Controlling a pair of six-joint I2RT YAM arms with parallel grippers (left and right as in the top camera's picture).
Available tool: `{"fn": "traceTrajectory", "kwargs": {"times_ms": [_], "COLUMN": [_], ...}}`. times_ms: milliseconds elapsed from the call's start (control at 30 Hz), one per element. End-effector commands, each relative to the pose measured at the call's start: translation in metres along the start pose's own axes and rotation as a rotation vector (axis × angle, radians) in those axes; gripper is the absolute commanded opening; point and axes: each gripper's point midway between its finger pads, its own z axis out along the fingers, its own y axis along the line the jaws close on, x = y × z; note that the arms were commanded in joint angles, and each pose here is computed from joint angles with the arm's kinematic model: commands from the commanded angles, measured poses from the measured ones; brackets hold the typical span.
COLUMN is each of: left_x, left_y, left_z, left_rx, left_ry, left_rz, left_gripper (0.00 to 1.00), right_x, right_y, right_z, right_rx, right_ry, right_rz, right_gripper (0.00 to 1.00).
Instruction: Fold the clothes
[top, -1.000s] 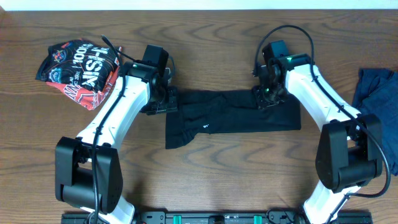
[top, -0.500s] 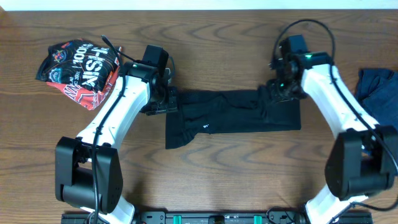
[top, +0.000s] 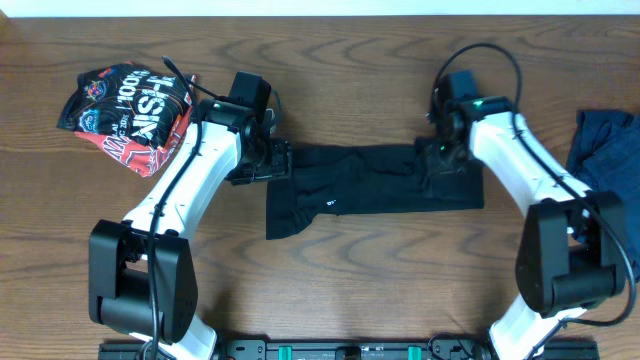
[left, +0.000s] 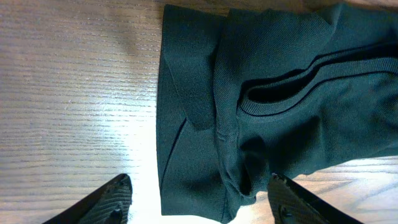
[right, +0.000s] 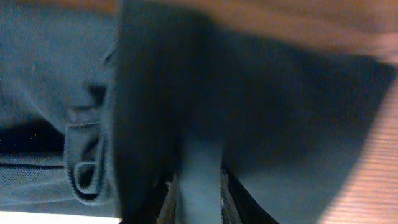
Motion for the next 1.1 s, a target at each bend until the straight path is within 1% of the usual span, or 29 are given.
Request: {"fn": "traceTrajectory", "kwargs": {"times_ms": [0,67,167,533,767,833,867,1000,1033,1067], "left_x": [-0.001,-0.001,-0.001,0.001,0.014,0.018,0.019,0.019,0.019,0.019], "left_y": [0.005,0.006,0.007,0.007,-0.006,-0.013,-0.014,-0.014,-0.014,-0.014], "left_z": [0.006,0.011,0.021,0.068,0.09,0.092,0.093,0.092,0.092,0.092], "left_rx": [-0.019,-0.022,-0.024,0.003,0.1,0.148,0.156,0.156,0.156,0.156], "left_ry": [0.013,0.024,0.042,0.135,0.224,0.248,0.252,0.251,0.251,0.251], "left_rz": [-0.013,-0.012,-0.003,0.018,0.045,0.065,0.071,0.074,0.081,0.085], "left_gripper": [0.74,0.78,0.79,0.8,0.8,0.75,0.7,0.35,0.21,0.09], "right_x": [0.011,0.013,0.013,0.013,0.013,0.013,0.013,0.013,0.013,0.012], "right_y": [0.014,0.016,0.015,0.014,0.014,0.014,0.014,0.013,0.014,0.013], "right_z": [0.016,0.019,0.019,0.019,0.019,0.019,0.019,0.019,0.019,0.019], "right_rx": [-0.006,-0.007,-0.006,-0.005,-0.006,-0.005,-0.005,-0.005,-0.005,-0.006], "right_ry": [0.035,0.035,0.037,0.037,0.036,0.037,0.037,0.036,0.035,0.034], "right_rz": [-0.025,-0.03,-0.027,-0.022,-0.022,-0.022,-0.022,-0.022,-0.022,-0.021], "right_gripper": [0.22,0.22,0.22,0.22,0.22,0.22,0.22,0.22,0.22,0.22]}}
